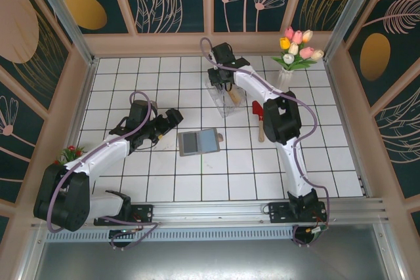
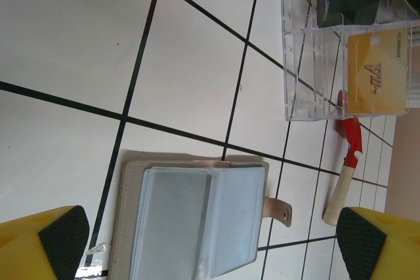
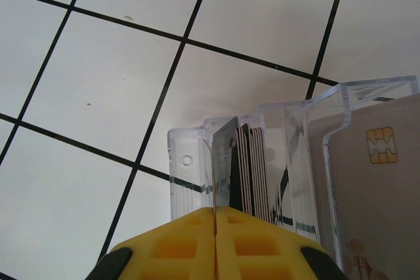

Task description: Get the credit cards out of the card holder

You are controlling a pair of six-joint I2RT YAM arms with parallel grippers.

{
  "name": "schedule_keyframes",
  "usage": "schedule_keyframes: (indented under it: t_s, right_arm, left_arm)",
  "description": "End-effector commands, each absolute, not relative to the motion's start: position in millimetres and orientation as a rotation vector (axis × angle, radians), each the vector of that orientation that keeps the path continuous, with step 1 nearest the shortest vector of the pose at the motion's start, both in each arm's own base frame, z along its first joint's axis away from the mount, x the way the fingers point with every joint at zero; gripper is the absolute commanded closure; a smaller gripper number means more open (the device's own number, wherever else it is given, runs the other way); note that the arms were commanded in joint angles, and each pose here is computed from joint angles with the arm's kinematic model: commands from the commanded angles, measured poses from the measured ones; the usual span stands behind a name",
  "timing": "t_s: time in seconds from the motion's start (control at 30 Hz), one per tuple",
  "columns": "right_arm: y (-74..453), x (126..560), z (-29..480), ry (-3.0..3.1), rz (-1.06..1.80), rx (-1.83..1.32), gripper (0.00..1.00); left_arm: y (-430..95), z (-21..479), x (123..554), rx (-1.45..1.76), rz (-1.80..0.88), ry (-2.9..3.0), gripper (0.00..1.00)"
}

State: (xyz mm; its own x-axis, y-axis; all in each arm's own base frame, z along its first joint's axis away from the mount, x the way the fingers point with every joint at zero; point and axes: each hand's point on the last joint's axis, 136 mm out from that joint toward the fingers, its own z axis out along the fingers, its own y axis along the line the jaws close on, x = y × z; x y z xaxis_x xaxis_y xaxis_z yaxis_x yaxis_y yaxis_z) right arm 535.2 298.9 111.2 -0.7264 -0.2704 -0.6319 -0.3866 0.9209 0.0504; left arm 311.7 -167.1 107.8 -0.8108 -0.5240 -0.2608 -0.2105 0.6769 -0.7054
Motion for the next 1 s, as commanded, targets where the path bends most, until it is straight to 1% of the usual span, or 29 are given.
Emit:
schedule_keyframes:
  t_s: [0.0,0.43,0.6,0.7,0.83,0.97]
  right_arm:
    - [292.5,530.3,152.2,2.364,0.201,-0.464,0.9]
    - [294.2,529.2,123.4,2.416,0.194,-0.496,0.9]
    - [295.2,528.7,115.3,2.431,0.196,-0.512,0.86]
    - [296.7,529.4,116.1,2.428,0.204,-0.514,0.84]
    - [297.7,530.2,117.6,2.428,0.21,-0.509,0.83]
    - [299.5,528.6,134.9,2.415,0.235,-0.476,0.8]
  left_arm:
    - [-166.2,106.6,310.6,-0.548,-0.951,2.446,0.01]
    - [-166.1,105.4,309.8,-0.548,-0.95,2.449,0.01]
    - [-165.9,104.8,309.8,-0.55,-0.949,2.451,0.02]
    - [-166.1,104.8,310.0,-0.549,-0.949,2.452,0.02]
    - [-166.0,105.2,309.5,-0.549,-0.95,2.451,0.01]
    - [-164.7,104.3,308.0,-0.547,-0.94,2.456,0.02]
